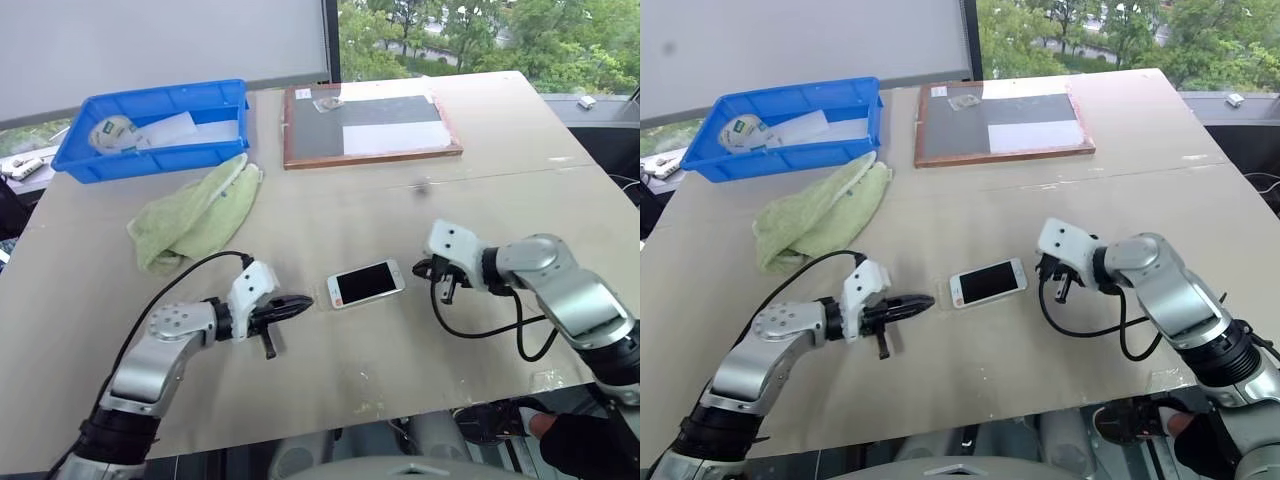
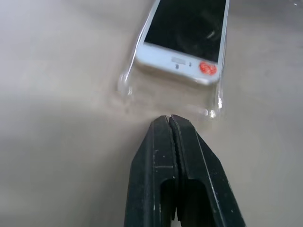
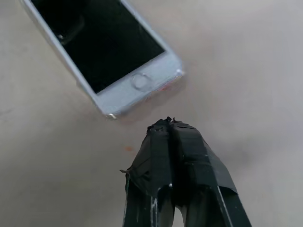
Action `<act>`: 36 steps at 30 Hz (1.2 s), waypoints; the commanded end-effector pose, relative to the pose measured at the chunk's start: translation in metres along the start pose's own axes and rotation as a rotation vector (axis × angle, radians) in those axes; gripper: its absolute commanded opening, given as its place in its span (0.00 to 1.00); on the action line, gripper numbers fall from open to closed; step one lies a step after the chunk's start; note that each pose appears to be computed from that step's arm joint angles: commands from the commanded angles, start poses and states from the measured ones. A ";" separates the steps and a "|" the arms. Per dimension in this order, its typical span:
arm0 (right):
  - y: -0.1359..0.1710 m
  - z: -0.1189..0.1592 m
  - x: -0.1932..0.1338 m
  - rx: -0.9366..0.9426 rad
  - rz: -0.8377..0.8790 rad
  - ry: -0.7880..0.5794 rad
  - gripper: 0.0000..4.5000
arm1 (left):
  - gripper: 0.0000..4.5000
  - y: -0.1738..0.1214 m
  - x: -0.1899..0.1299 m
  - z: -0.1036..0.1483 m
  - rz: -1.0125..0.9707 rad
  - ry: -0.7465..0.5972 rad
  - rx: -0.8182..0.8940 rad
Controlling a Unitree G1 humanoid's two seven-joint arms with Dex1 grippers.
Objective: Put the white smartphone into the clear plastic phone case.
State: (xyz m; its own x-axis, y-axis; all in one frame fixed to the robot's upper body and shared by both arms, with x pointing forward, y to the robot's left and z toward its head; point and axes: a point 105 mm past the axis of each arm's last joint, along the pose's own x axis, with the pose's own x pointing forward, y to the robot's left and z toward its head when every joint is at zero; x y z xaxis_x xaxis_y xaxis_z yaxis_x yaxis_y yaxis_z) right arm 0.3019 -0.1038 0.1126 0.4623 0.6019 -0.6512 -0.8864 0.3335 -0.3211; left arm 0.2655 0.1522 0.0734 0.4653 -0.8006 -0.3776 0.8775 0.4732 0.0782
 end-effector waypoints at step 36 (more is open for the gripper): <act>0.002 0.017 -0.018 -0.039 -0.062 -0.010 0.00 | 0.01 0.027 0.047 0.030 -0.067 0.015 0.044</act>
State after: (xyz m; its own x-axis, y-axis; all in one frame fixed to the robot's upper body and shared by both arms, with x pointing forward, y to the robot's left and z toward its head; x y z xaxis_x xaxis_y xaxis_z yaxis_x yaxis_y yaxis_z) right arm 0.2897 -0.1029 0.1101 0.4652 0.5512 -0.6927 -0.8847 0.3169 -0.3420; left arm 0.3226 0.1187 0.0878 0.4491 -0.8047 -0.3882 0.8894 0.4438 0.1090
